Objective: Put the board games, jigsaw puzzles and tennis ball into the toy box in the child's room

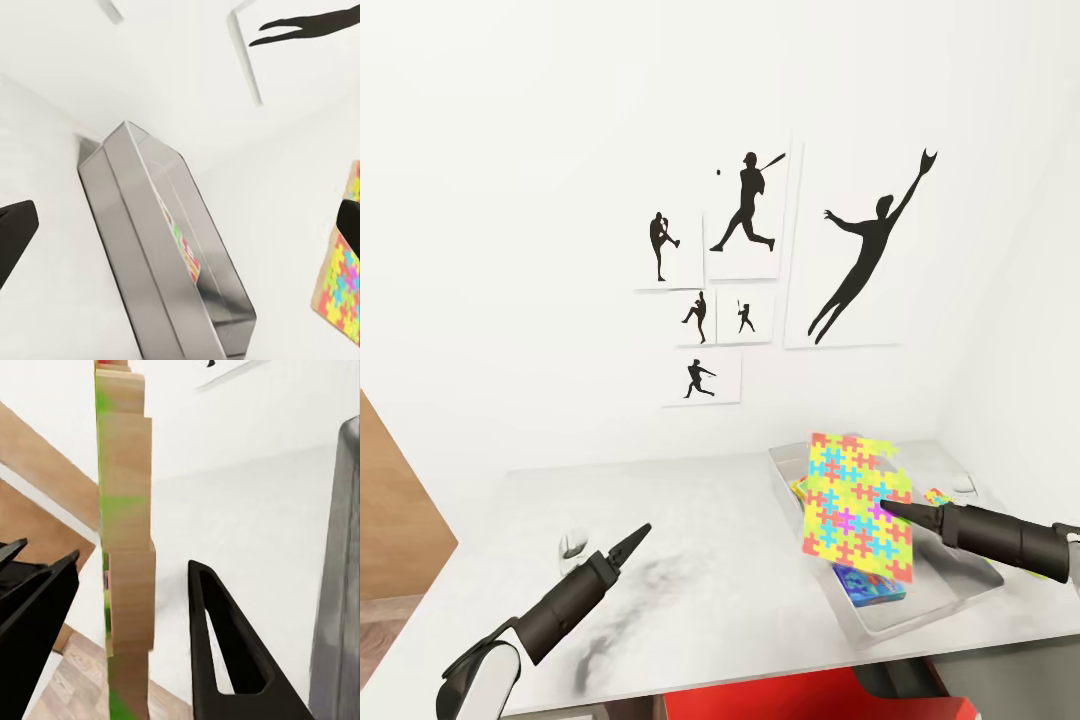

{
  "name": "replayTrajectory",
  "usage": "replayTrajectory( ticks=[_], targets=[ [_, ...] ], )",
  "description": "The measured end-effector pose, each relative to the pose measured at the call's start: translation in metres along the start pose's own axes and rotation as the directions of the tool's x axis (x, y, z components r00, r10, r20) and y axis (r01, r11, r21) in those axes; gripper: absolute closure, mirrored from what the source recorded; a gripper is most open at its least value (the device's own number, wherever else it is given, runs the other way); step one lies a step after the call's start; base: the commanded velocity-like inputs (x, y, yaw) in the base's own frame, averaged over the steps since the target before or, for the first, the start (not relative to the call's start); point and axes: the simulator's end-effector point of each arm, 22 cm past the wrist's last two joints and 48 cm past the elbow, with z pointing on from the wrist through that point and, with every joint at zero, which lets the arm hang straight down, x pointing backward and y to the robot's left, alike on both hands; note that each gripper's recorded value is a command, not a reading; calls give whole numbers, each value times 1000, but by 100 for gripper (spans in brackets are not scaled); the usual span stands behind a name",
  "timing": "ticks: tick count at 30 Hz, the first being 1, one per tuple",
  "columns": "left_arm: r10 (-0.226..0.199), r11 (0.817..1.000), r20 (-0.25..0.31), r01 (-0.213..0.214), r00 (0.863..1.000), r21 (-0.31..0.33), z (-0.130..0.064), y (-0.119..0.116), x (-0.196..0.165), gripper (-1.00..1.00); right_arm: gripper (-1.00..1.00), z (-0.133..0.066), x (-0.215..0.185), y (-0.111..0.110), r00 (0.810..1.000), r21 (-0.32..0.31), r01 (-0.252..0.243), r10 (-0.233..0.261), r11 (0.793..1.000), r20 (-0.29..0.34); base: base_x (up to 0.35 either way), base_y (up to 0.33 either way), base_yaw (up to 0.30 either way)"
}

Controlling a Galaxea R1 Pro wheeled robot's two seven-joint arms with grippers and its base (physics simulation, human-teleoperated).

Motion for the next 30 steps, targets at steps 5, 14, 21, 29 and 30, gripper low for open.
replayTrajectory(
  ticks=[5,14,21,29,30],
  targets=[
    [0,1000,-1,0,1000,-5,0,2,0,-100,100,11,-9,-30,998,88,-54,51,995,37,0,0,0],
    [1,1000,-2,-1,1000,-16,0,5,0,-100,100,31,-45,-64,974,110,-186,168,976,153,0,0,0],
    [0,1000,-2,0,1000,-20,0,6,1,-100,100,48,-65,-94,937,166,-300,258,939,235,0,0,0],
    [0,1000,-2,0,1000,-20,0,6,1,-100,100,60,-78,-94,907,151,-357,303,922,293,0,0,0],
    [0,1000,-2,0,1000,-21,0,6,1,-100,100,60,-79,-95,906,159,-358,301,920,298,0,0,0]
  ],
)
